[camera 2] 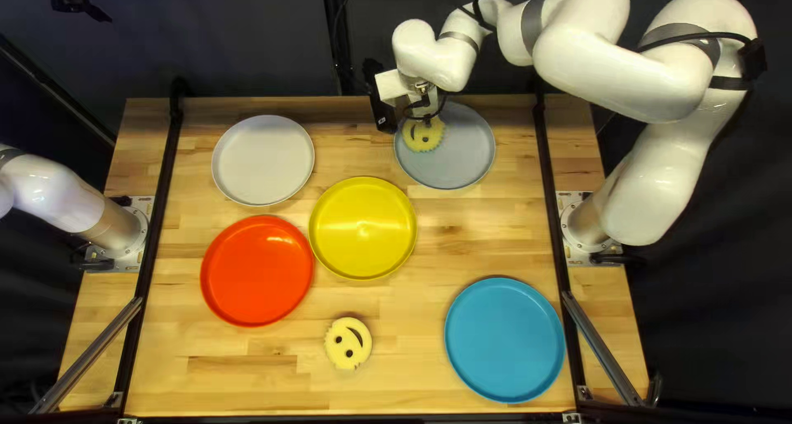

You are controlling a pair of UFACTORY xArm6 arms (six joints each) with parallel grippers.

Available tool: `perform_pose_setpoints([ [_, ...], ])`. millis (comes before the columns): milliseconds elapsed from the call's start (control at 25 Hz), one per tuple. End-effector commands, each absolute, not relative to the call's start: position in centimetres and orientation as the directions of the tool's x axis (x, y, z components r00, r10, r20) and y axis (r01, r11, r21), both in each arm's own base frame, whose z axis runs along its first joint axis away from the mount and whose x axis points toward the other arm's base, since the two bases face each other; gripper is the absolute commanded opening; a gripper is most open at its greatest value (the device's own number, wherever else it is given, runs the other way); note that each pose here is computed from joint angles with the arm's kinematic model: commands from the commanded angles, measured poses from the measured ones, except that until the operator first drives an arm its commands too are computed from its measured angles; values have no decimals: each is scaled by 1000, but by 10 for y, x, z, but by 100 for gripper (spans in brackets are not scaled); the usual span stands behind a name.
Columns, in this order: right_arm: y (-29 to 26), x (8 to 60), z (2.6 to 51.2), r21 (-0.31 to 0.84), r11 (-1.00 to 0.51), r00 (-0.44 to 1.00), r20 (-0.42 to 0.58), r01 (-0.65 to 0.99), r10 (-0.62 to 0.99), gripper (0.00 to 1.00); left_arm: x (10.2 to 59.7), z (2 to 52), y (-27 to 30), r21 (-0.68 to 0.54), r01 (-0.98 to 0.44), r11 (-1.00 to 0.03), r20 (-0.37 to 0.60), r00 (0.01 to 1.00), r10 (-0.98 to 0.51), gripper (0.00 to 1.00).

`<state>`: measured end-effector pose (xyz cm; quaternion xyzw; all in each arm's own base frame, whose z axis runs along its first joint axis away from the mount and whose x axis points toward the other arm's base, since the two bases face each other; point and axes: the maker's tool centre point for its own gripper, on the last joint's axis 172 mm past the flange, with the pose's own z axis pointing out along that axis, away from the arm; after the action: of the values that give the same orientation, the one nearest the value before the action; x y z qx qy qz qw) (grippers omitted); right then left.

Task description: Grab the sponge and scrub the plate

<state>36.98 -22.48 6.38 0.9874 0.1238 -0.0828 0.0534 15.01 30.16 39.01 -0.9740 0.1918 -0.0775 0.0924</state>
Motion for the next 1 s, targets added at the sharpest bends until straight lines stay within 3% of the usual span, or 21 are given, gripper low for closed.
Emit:
perform_pose_setpoints([
  [40, -218, 360, 60, 87, -963, 955, -180, 254, 235, 0, 150, 390, 302, -210, -359, -909, 115, 914, -388, 100],
  [640, -294, 335, 61, 74, -978, 968, -174, 194, 179, 0, 150, 390, 302, -210, -359, -909, 115, 914, -388, 100],
  [1000, -301, 335, 62, 122, -973, 971, -160, 195, 175, 0, 150, 390, 302, -210, -359, -909, 115, 914, -388, 100],
])
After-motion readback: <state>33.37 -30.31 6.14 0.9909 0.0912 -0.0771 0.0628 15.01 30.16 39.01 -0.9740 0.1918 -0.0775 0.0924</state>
